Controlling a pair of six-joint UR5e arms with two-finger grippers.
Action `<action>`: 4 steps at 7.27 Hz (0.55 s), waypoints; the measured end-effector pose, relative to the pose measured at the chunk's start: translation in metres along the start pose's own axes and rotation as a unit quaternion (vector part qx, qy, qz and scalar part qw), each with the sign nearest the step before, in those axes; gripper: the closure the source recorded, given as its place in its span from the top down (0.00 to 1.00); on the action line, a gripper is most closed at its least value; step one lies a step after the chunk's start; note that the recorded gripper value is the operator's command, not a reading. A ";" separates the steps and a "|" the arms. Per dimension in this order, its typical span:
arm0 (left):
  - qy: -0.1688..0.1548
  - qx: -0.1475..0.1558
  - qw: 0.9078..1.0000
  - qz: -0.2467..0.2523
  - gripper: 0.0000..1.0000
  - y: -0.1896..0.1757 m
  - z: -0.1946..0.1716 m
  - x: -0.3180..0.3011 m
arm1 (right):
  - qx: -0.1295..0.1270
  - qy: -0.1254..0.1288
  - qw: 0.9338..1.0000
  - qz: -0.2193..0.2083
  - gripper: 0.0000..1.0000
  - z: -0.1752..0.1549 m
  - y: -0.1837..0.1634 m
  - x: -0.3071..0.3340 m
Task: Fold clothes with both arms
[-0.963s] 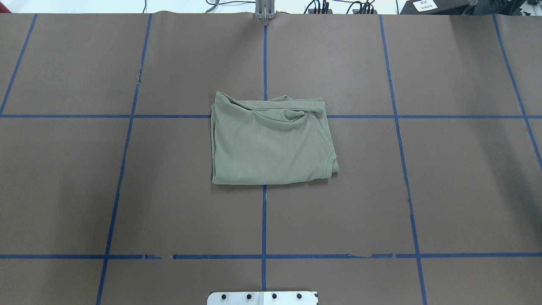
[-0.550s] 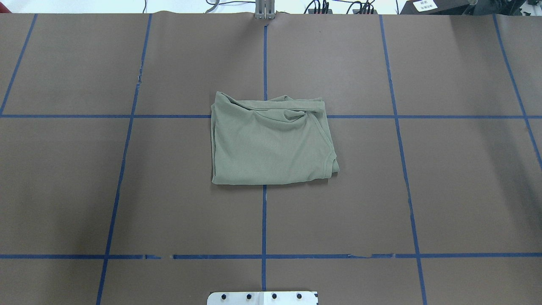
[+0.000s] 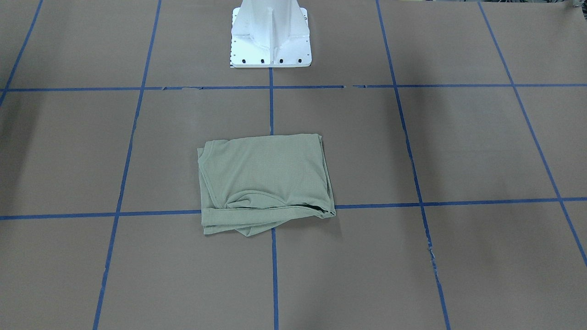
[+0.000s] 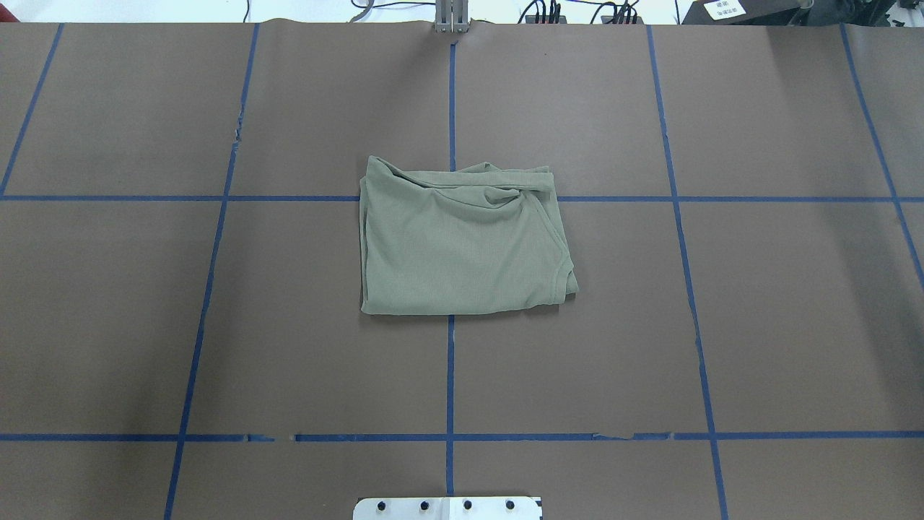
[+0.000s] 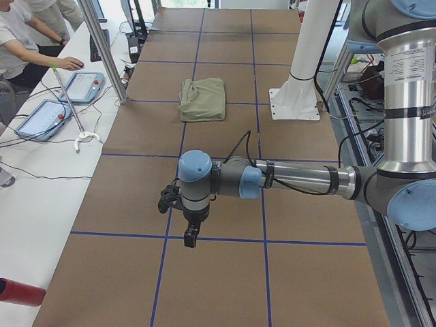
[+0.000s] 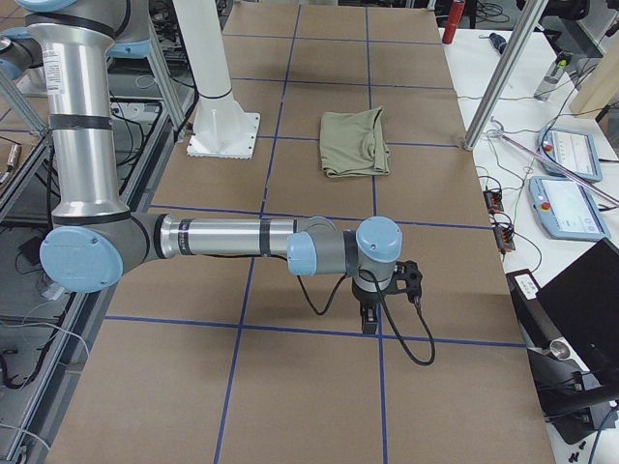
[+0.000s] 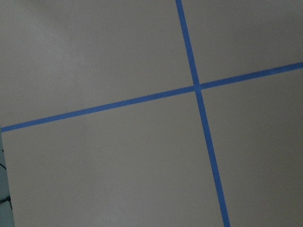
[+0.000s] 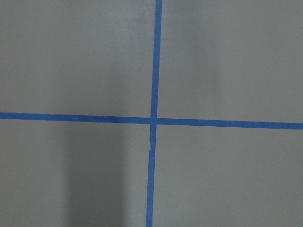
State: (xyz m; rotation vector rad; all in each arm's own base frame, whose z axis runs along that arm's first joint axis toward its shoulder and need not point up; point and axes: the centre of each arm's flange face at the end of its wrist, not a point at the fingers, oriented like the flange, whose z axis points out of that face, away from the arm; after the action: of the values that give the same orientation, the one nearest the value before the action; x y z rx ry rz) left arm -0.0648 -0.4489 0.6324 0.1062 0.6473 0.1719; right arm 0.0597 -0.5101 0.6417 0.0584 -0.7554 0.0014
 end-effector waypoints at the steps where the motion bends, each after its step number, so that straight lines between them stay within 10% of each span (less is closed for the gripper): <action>1: 0.032 -0.001 0.999 -0.004 1.00 0.003 0.004 0.003 | -0.002 -0.006 1.000 0.008 1.00 0.001 0.007 0.008; 4: 0.069 -0.010 0.997 -0.014 1.00 0.009 0.017 0.001 | -0.004 -0.030 0.999 0.037 1.00 0.002 0.035 0.031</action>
State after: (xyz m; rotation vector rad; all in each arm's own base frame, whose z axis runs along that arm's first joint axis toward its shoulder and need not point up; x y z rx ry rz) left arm -0.0545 -0.4402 0.6471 0.0670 0.7847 0.1600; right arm 0.0800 -0.4754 0.6664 0.0227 -0.8181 0.0680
